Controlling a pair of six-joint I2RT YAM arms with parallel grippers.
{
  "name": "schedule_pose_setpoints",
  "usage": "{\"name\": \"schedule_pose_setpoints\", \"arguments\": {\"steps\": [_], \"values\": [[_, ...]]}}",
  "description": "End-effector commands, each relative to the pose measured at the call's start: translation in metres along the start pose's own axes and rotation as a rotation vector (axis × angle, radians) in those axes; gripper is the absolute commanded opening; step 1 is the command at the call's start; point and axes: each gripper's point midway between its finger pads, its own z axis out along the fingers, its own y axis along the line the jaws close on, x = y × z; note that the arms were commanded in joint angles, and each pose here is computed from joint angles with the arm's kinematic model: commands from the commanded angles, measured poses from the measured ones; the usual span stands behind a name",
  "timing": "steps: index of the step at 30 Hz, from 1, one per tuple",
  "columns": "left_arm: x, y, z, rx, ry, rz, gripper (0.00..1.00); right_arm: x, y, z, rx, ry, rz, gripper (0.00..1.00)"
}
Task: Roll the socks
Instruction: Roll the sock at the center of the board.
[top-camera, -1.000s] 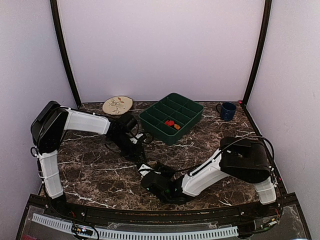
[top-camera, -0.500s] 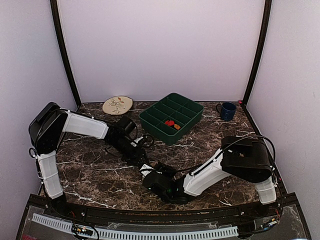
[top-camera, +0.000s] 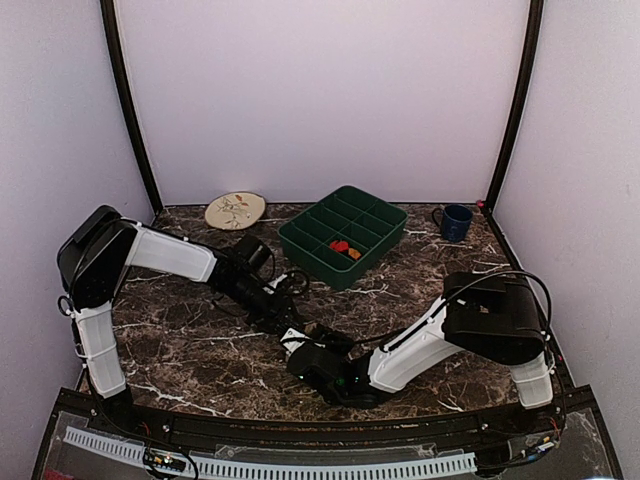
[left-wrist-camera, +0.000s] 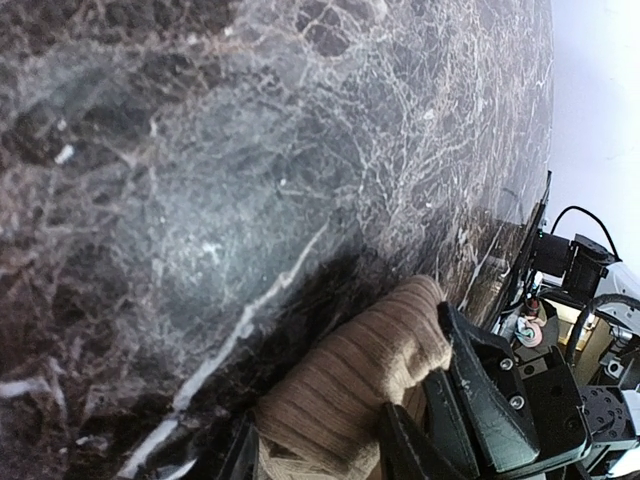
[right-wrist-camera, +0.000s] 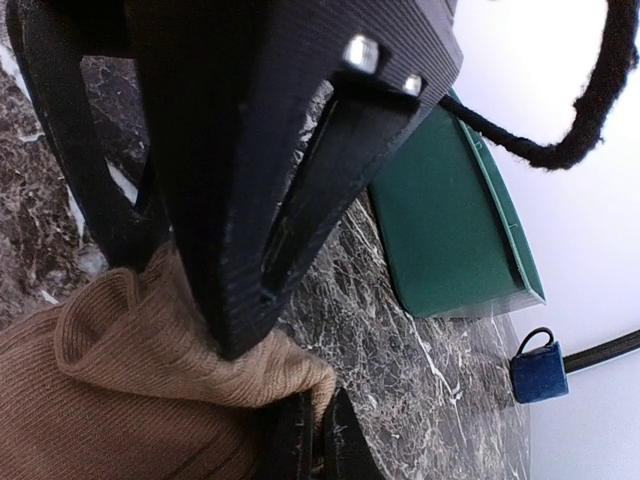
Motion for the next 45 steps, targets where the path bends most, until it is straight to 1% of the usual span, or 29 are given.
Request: {"name": "schedule_pose_setpoints", "arguments": {"steps": [1, 10, 12, 13, 14, 16, 17, 18, 19, 25, 28, 32, 35, 41, 45], "values": [[0.011, -0.017, -0.002, 0.061, 0.024, 0.019, 0.44, 0.071, 0.036, 0.001, -0.110, 0.129, -0.256, 0.00], [0.025, -0.011, 0.010, 0.053, 0.069, 0.014, 0.45, 0.070, 0.036, 0.001, -0.106, 0.128, -0.254, 0.00], [0.026, -0.011, 0.012, 0.057, 0.069, 0.014, 0.42, 0.070, 0.035, 0.001, -0.107, 0.128, -0.255, 0.00], [0.027, -0.011, 0.012, 0.062, 0.067, 0.013, 0.39, 0.069, 0.035, 0.001, -0.106, 0.128, -0.253, 0.00], [0.027, -0.011, 0.013, 0.070, 0.066, 0.011, 0.32, 0.069, 0.035, 0.001, -0.106, 0.127, -0.252, 0.00], [0.027, -0.013, 0.015, 0.091, 0.069, 0.010, 0.12, 0.068, 0.034, 0.000, -0.106, 0.125, -0.250, 0.00], [0.027, -0.012, 0.016, 0.094, 0.067, 0.007, 0.05, 0.068, 0.034, 0.000, -0.105, 0.125, -0.250, 0.00], [0.027, -0.011, 0.017, 0.097, 0.067, 0.006, 0.01, 0.067, 0.033, 0.000, -0.103, 0.124, -0.248, 0.00], [0.026, -0.011, 0.019, 0.101, 0.068, 0.007, 0.00, 0.066, 0.033, 0.000, -0.103, 0.122, -0.247, 0.00], [0.016, -0.014, 0.018, 0.089, 0.045, 0.047, 0.00, 0.065, 0.032, 0.000, -0.100, 0.120, -0.246, 0.00], [0.007, -0.012, 0.011, 0.050, 0.014, 0.080, 0.00, 0.066, 0.030, -0.001, -0.095, 0.122, -0.243, 0.00], [-0.011, -0.007, -0.004, -0.013, -0.065, 0.131, 0.00, 0.067, 0.026, -0.002, -0.093, 0.126, -0.226, 0.00], [-0.021, -0.003, -0.011, -0.085, -0.094, 0.179, 0.00, 0.066, 0.023, -0.003, -0.098, 0.132, -0.212, 0.00], [-0.033, -0.002, -0.017, -0.144, -0.130, 0.247, 0.00, 0.061, 0.019, -0.004, -0.113, 0.139, -0.181, 0.00], [-0.037, -0.003, -0.019, -0.152, -0.139, 0.276, 0.00, 0.058, 0.016, -0.004, -0.129, 0.150, -0.158, 0.00]]}}
